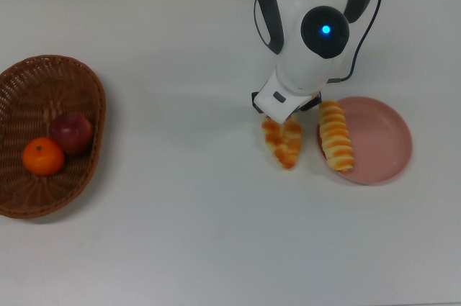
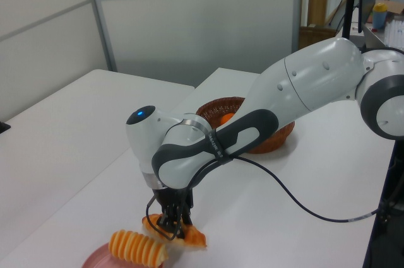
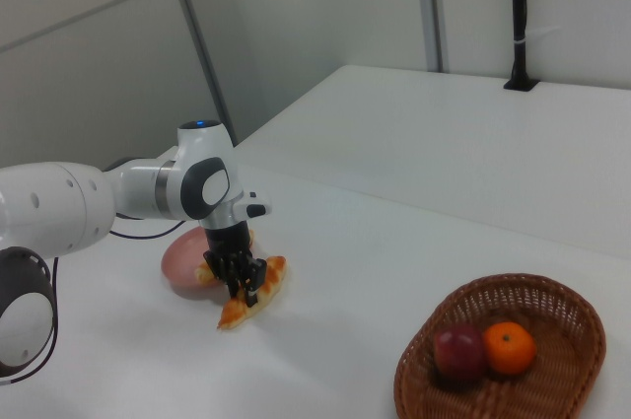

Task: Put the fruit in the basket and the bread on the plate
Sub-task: 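Place the braided roll on the pink plate beside the striped roll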

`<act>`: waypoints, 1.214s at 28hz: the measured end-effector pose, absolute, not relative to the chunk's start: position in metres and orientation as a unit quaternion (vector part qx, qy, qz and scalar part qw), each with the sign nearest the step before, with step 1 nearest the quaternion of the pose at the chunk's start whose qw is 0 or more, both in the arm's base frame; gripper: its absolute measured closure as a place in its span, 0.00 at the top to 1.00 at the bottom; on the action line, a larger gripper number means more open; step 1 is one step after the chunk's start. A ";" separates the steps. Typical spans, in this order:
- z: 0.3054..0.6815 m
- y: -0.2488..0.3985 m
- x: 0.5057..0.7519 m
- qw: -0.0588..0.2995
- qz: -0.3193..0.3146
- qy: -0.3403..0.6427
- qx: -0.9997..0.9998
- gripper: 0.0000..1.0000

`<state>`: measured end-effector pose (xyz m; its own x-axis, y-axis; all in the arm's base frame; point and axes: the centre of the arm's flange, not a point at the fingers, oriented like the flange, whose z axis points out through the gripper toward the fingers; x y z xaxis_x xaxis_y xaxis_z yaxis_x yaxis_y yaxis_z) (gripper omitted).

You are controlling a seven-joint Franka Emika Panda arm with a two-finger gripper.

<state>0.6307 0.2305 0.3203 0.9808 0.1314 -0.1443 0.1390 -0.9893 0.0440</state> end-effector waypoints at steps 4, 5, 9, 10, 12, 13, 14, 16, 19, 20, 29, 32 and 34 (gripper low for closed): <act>0.321 0.226 0.632 0.027 -0.071 0.065 0.995 0.26; 0.321 0.224 0.633 0.026 -0.070 0.064 0.995 0.19; 0.325 0.213 0.637 0.026 -0.067 0.055 0.996 0.19; 0.329 0.209 0.638 0.025 -0.065 0.052 0.996 0.19; 0.335 0.206 0.639 0.024 -0.060 0.049 0.997 0.19; 0.340 0.204 0.640 0.024 -0.057 0.048 0.997 0.19; 0.349 0.204 0.640 0.023 -0.051 0.047 0.997 0.19; 0.363 0.206 0.638 0.020 -0.044 0.048 0.998 0.19; 0.388 0.217 0.632 0.014 -0.032 0.054 0.998 0.19; 0.398 0.225 0.628 0.012 -0.025 0.056 0.998 0.19; 0.427 0.305 0.594 0.008 0.001 0.061 0.998 0.19; 0.426 0.329 0.585 0.014 0.017 0.068 0.997 0.19; 0.423 0.343 0.582 0.022 0.036 0.069 0.997 0.19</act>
